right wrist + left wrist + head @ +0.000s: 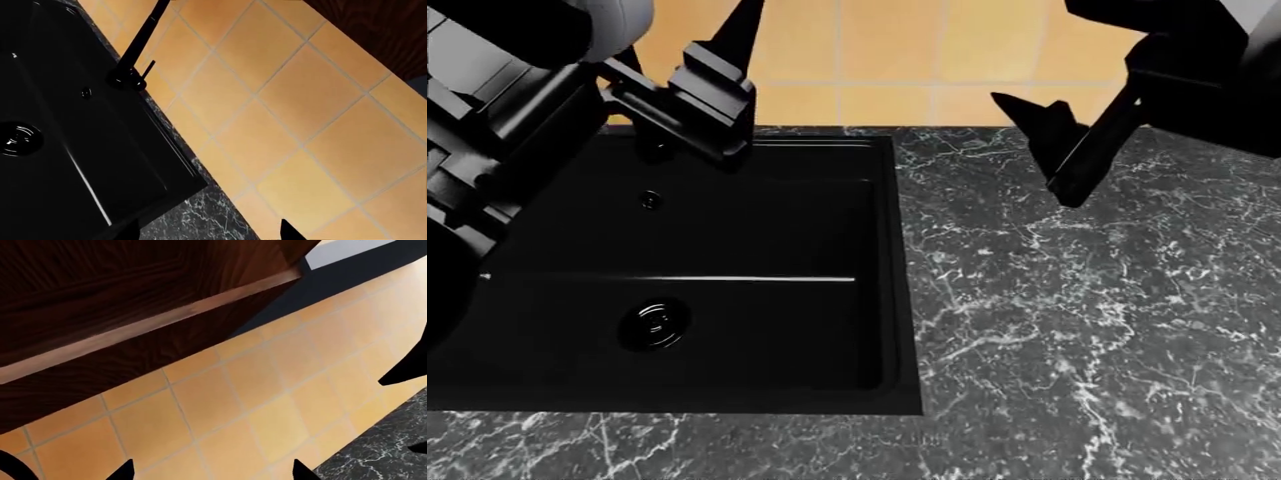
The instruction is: Pick the chili pepper, potato from the counter and place them in the cabinet. Then close the cabinet.
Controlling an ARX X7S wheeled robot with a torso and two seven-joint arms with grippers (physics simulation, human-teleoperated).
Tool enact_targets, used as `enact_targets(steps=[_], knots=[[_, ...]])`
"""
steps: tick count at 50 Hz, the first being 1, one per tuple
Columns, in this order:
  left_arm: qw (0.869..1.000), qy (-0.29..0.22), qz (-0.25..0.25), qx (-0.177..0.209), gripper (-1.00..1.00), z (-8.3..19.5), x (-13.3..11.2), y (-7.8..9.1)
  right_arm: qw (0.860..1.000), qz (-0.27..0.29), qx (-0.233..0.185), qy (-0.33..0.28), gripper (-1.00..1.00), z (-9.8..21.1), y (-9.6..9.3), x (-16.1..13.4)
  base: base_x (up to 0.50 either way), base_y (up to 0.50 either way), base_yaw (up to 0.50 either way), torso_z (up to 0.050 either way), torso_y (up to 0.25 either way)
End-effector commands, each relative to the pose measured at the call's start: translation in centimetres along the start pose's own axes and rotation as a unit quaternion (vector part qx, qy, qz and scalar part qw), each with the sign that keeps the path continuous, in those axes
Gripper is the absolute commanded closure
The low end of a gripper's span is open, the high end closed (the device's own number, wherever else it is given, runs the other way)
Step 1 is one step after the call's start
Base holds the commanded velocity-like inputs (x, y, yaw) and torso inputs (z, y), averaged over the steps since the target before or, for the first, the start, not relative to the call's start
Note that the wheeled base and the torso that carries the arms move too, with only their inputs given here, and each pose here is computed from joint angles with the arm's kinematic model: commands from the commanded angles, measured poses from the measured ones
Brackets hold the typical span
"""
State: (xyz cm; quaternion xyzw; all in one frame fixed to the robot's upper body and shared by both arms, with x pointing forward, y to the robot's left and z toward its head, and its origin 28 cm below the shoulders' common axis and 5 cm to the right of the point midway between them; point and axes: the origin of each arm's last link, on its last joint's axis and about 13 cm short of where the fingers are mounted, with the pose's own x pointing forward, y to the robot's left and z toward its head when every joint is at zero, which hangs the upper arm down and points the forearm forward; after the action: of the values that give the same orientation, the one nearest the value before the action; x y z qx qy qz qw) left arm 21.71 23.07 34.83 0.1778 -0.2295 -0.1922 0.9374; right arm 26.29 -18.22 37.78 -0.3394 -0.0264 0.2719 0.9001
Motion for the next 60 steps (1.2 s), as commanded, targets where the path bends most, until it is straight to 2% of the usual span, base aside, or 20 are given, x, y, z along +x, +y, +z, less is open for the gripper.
enact_targets(steps=[1, 19, 31, 49, 60], knots=[[1.000, -0.003, 0.001, 0.005, -1.00, 0.5, 0.1, 0.2, 1.000, 0.005, -0.006, 0.005, -1.00, 0.4, -0.2, -0.3, 0.00, 0.00, 0.00, 0.000, 0.000], [1.000, -0.001, 0.004, 0.002, -1.00, 0.2, -0.1, 0.2, 1.000, 0.000, -0.006, 0.010, -1.00, 0.0, -0.1, -0.4, 0.03, 0.29, 0.00, 0.000, 0.000], [1.000, 0.001, 0.003, -0.002, -1.00, 0.0, -0.2, 0.1, 1.000, -0.006, 0.006, 0.012, -1.00, -0.4, -0.2, -1.0, 0.02, 0.02, 0.00, 0.000, 0.000], [1.000, 0.000, -0.001, -0.003, -1.00, 0.1, -0.3, -0.2, 0.994, -0.082, 0.050, 0.049, -1.00, -3.2, -1.3, -6.3, 0.00, 0.00, 0.00, 0.000, 0.000], [1.000, 0.001, 0.000, -0.002, -1.00, 0.2, -0.5, -0.2, 0.987, -0.133, 0.092, 0.018, -1.00, -2.6, -2.2, -9.0, 0.00, 0.00, 0.00, 0.000, 0.000]])
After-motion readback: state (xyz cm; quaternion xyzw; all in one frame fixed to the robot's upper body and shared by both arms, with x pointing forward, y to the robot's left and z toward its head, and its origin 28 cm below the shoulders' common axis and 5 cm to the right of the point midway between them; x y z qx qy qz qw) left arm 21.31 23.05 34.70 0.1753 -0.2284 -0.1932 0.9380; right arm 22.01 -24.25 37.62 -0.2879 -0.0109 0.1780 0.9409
